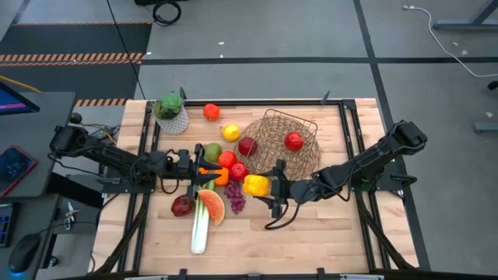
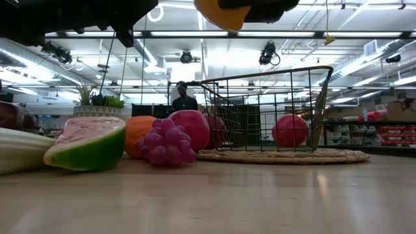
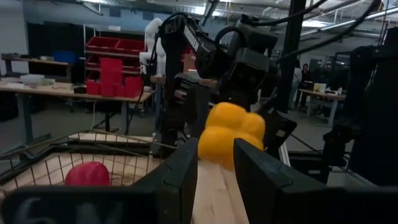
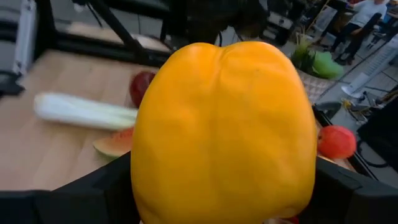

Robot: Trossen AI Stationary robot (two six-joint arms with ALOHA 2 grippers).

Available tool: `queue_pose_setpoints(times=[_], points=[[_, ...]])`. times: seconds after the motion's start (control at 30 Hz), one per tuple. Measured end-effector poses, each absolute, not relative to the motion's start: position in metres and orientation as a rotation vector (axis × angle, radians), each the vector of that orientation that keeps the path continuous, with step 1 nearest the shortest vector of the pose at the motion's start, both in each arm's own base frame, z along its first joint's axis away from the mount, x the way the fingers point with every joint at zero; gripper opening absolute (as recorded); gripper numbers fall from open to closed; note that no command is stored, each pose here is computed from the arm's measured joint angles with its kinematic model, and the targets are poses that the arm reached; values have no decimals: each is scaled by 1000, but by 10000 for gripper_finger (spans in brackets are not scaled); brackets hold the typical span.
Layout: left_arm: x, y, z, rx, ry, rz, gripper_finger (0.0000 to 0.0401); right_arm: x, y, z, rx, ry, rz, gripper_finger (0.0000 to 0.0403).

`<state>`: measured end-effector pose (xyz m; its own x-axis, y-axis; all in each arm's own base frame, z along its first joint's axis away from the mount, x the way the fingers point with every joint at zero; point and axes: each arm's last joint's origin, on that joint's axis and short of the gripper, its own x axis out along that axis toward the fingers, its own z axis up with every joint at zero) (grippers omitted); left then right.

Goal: Build produce basket
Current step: Put the yellow bell pepper into the gold wire basket

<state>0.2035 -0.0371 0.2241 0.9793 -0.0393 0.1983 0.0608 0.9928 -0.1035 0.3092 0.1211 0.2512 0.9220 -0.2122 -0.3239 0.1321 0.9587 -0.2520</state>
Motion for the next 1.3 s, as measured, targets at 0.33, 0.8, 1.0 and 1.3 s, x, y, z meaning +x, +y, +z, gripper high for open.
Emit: queue_pose_setpoints(times=[0.33, 0.8, 1.0, 1.3], points=[[223, -41, 238, -92, 54, -56, 107, 307, 126, 249, -325, 350, -282, 321], [226, -43, 243, -76, 100, -61, 107, 299, 146, 245, -611, 373, -437, 321], [226, -42, 243, -75, 102, -39, 108, 311, 152, 231, -796, 393, -525, 321], [228, -32, 246, -81, 64, 46, 192, 326, 159, 217, -1019, 423, -613, 321]])
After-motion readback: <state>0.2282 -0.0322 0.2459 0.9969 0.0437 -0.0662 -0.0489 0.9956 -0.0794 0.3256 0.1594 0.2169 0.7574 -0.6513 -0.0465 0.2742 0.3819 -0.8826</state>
